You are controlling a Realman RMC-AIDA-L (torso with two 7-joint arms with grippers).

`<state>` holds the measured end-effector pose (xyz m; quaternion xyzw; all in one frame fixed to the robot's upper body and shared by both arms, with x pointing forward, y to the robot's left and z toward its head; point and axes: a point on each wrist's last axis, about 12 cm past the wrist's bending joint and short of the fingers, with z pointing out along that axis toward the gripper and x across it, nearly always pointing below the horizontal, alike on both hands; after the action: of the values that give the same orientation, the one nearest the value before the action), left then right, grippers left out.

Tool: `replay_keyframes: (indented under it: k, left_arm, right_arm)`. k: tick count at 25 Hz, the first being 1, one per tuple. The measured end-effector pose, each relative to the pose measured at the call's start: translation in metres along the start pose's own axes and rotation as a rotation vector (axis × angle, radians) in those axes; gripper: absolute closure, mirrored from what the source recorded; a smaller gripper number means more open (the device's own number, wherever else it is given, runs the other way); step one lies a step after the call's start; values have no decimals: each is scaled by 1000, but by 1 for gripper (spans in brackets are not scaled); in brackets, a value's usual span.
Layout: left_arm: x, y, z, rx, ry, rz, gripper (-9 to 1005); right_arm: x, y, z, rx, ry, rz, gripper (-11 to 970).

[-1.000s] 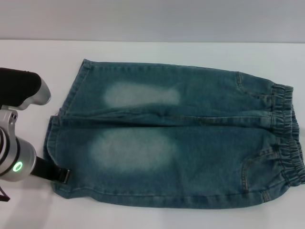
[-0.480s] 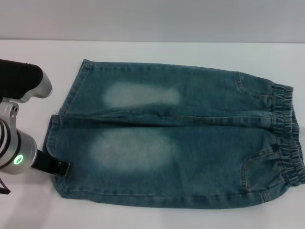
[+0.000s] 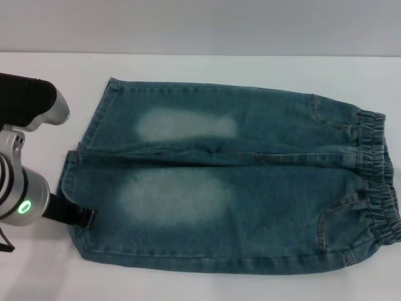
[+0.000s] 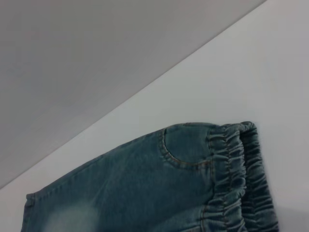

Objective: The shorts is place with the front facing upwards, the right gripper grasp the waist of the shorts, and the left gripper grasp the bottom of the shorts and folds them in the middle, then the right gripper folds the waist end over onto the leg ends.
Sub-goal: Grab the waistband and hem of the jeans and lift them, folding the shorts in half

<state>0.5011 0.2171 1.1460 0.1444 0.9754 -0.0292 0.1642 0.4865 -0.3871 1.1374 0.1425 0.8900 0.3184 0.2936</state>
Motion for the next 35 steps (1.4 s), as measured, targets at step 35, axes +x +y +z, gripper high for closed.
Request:
replay_keyframes:
  k: [35]
  left_arm:
    - [-8,-1,-4,-4,-23,38,962]
  right_arm:
    - [32,-14,27,-2,141,57,144]
